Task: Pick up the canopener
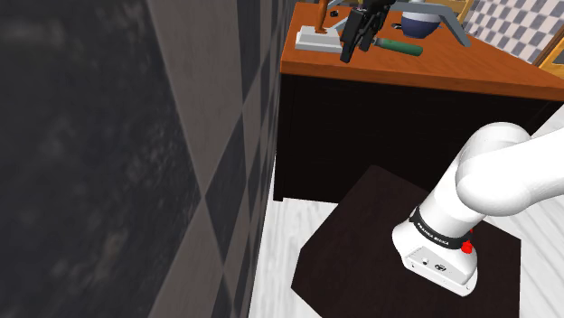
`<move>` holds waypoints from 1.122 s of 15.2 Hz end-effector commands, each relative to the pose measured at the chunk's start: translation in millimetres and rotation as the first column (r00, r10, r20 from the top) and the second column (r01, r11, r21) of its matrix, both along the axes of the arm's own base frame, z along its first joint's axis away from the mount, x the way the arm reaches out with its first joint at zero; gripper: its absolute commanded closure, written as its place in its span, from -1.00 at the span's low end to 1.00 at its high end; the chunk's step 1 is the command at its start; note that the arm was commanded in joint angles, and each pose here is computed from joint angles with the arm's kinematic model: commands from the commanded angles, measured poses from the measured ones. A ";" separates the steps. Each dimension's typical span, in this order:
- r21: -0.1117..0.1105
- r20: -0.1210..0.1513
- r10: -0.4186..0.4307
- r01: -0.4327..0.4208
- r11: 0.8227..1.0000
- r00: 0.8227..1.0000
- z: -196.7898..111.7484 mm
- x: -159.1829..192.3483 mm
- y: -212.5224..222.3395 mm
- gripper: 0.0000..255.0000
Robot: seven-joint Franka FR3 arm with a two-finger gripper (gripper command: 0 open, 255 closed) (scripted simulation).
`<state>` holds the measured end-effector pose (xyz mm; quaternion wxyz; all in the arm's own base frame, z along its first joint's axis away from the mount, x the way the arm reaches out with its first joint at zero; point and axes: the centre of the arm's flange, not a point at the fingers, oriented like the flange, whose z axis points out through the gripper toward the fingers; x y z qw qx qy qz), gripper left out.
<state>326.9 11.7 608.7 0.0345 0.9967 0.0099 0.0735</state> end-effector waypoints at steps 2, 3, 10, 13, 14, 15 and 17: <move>0.001 -0.002 0.025 -0.025 1.000 1.000 0.3 -2.4 -13.7 -1.00; 0.003 -0.005 0.049 -0.049 0.999 0.999 0.5 -4.4 -27.5 -1.00; 0.013 -0.019 0.221 -0.220 0.975 0.975 1.8 -8.9 -124.7 -1.00; 0.018 -0.025 0.292 -0.292 0.956 0.956 2.1 -5.7 -166.3 -1.00; 0.020 -0.027 0.316 -0.315 0.949 0.948 2.2 -3.9 -180.1 -1.00; 0.022 -0.029 0.339 -0.339 0.941 0.940 2.2 -1.8 -193.9 -1.00; 0.026 -0.032 0.385 -0.384 0.923 0.922 2.3 3.4 -221.2 -1.00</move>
